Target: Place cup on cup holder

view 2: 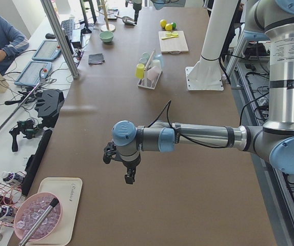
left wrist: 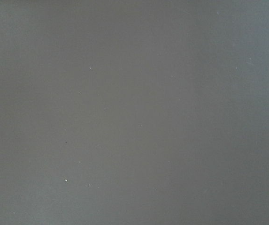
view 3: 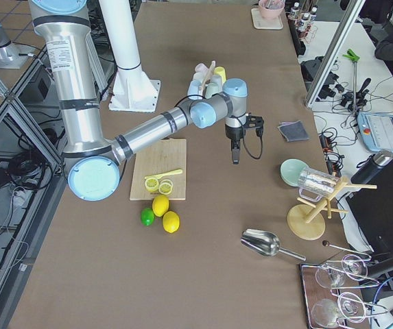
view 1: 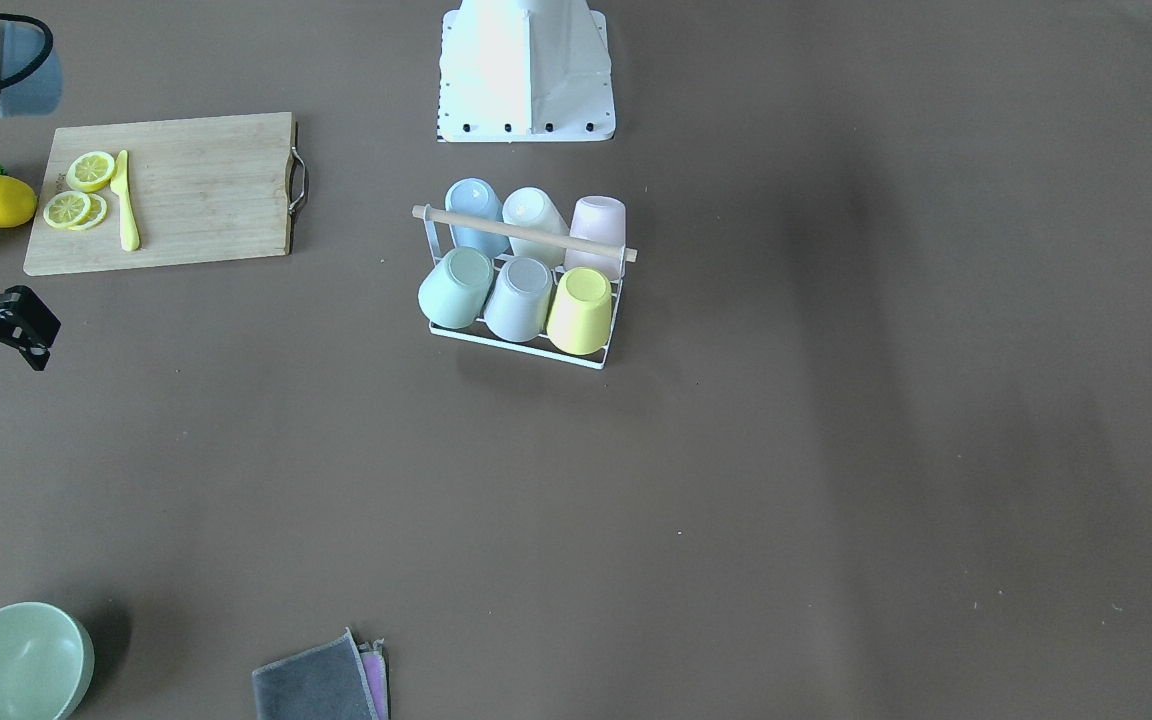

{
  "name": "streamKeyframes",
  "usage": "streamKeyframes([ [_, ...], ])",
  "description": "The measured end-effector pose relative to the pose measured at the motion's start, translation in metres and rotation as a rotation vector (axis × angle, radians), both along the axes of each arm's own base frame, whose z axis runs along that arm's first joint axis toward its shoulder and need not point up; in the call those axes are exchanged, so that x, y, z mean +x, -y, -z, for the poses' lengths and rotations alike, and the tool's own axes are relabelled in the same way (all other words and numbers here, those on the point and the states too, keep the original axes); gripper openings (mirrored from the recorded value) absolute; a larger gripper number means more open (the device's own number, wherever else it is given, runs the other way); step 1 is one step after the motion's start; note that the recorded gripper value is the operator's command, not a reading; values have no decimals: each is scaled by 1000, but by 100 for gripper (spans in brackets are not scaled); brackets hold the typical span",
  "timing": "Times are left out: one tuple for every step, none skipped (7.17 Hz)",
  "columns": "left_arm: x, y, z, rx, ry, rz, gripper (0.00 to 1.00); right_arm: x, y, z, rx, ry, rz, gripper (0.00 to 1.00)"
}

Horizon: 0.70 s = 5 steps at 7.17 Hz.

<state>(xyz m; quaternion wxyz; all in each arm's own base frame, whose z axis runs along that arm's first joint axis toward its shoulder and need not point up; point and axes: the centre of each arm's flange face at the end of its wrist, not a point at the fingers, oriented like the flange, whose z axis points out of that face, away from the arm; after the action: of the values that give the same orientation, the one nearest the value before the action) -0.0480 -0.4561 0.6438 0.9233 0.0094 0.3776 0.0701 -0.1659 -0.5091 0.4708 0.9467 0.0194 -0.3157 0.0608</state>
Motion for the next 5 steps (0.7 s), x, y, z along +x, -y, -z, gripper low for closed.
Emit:
streamKeyframes([
  [0, -1, -3, -5, 1, -1, 98, 20, -8, -36, -90, 33, 2, 100],
  [0, -4, -5, -9, 1, -1, 98, 45, -10, -68, -153, 76, 12, 100],
  [0, -6, -6, -12, 1, -1, 98, 74, -14, -94, -176, 108, 22, 100],
  [-1, -7, -6, -11, 0, 0, 98, 107, -24, -117, -176, 118, 23, 100],
  [-1, -8, -6, -10, 0, 1, 98, 139, -37, -141, -157, 111, 35, 100],
])
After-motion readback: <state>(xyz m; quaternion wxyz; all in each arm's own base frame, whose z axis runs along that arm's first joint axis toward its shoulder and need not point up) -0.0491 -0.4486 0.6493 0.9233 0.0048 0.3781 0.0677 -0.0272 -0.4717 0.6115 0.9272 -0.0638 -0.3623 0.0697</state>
